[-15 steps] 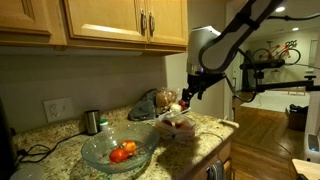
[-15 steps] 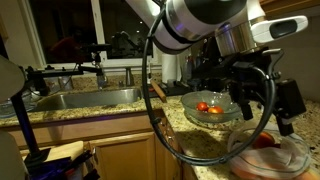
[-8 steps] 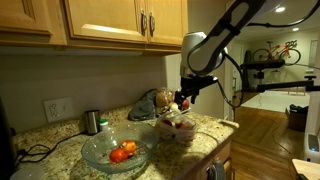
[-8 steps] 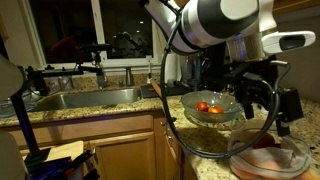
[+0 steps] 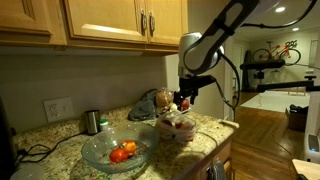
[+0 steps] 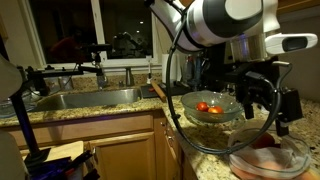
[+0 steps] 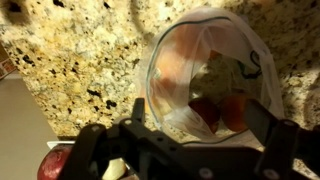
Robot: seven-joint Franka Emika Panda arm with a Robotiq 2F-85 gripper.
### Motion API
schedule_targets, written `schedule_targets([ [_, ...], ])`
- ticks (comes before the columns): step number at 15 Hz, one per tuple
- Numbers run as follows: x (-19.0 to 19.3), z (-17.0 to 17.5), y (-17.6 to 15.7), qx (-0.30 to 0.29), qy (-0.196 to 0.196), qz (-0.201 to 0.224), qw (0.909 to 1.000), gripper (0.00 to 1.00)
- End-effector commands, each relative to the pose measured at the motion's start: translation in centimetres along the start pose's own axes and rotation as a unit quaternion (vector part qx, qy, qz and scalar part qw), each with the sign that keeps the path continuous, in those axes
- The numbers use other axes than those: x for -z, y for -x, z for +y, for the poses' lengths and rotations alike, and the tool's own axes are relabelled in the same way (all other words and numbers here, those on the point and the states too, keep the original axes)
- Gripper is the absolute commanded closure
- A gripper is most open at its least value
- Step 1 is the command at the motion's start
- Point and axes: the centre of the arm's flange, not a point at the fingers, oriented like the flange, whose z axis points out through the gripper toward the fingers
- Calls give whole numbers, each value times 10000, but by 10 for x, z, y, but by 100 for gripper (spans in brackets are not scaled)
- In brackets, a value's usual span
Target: Pick up the mango from the bag and put it in the bowl
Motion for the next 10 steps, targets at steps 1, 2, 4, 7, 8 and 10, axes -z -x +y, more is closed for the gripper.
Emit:
schedule_targets([
  [1, -3, 5, -9, -43, 13, -150, 9999, 0],
  [2, -5, 5, -11, -40, -6, -137, 9999, 0],
  [4, -9, 2, -14, -25, -68, -127, 9999, 0],
  [7, -14, -5, -18, 42, -279, -189, 9994, 0],
  [8, -16, -7, -18, 58, -324, -208, 9992, 0],
  [10, -20, -11, -19, 101, -380, -241, 9989, 0],
])
